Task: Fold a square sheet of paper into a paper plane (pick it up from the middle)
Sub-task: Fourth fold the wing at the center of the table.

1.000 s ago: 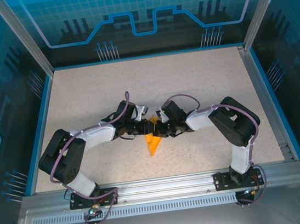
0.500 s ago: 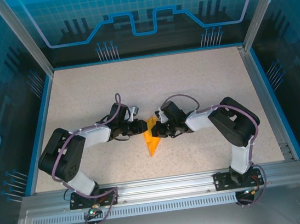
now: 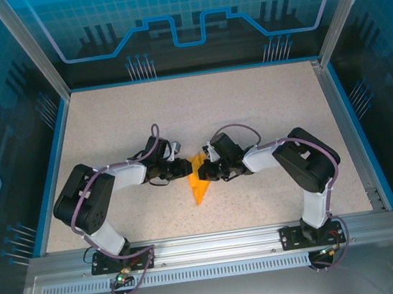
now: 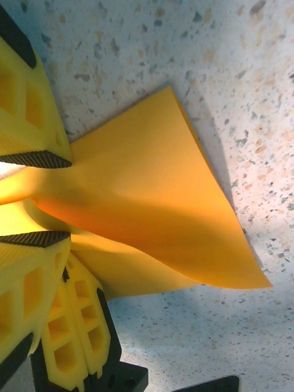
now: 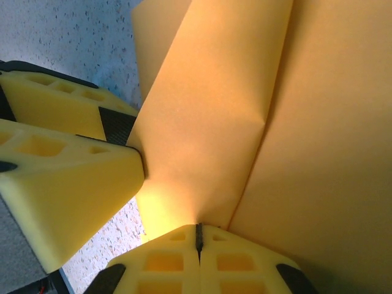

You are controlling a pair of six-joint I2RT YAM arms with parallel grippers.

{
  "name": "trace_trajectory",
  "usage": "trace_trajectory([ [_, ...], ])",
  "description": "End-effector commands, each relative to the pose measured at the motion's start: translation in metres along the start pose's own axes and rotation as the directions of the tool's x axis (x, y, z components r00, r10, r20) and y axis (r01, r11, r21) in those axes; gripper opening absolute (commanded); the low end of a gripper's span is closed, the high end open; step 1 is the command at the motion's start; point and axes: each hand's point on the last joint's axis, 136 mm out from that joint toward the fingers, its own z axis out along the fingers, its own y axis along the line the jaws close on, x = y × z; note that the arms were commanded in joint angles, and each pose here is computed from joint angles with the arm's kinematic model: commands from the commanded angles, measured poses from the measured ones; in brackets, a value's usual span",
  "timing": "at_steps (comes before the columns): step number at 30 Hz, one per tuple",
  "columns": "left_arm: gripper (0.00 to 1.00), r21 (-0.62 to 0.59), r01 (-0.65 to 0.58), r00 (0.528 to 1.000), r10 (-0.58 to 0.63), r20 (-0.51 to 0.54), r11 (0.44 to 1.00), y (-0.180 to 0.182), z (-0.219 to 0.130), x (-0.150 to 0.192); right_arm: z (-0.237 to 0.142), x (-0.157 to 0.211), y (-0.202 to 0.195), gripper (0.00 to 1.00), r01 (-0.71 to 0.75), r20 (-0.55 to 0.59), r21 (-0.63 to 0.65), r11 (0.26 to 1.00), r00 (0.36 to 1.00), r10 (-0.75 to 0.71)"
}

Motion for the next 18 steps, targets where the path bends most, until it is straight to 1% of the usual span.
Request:
trace_trajectory([
  [1,0.31,0.045,-0.008,1.000,0.010,-0.027,0.999,-0.008,0.004,0.001,0.011,0.032,-0.031,0.05,-0.020,-0.084,0.098,0.995,0.996,0.028],
  [4,0.26,0.056,-0.019,0.999,0.021,-0.034,0.998,-0.010,0.004,0.002,0.011,0.033,-0.030,0.05,-0.019,-0.086,0.097,0.995,0.996,0.028],
  [7,0.26,0.064,-0.024,0.999,0.027,-0.036,0.998,-0.012,0.002,0.003,0.011,0.034,-0.031,0.05,-0.020,-0.087,0.101,0.995,0.996,0.029],
  [9,0.28,0.064,-0.034,0.999,0.036,-0.032,0.997,-0.014,-0.001,0.002,0.010,0.034,-0.031,0.05,-0.019,-0.085,0.101,0.995,0.996,0.028],
  [11,0.33,0.050,-0.045,0.999,0.047,-0.027,0.998,-0.014,-0.004,0.001,0.009,0.035,-0.033,0.05,-0.021,-0.085,0.106,0.994,0.996,0.030],
  [18,0.35,0.063,-0.078,0.997,0.079,-0.005,0.995,-0.024,-0.015,-0.004,0.008,0.037,-0.035,0.05,-0.023,-0.086,0.111,0.994,0.996,0.032],
])
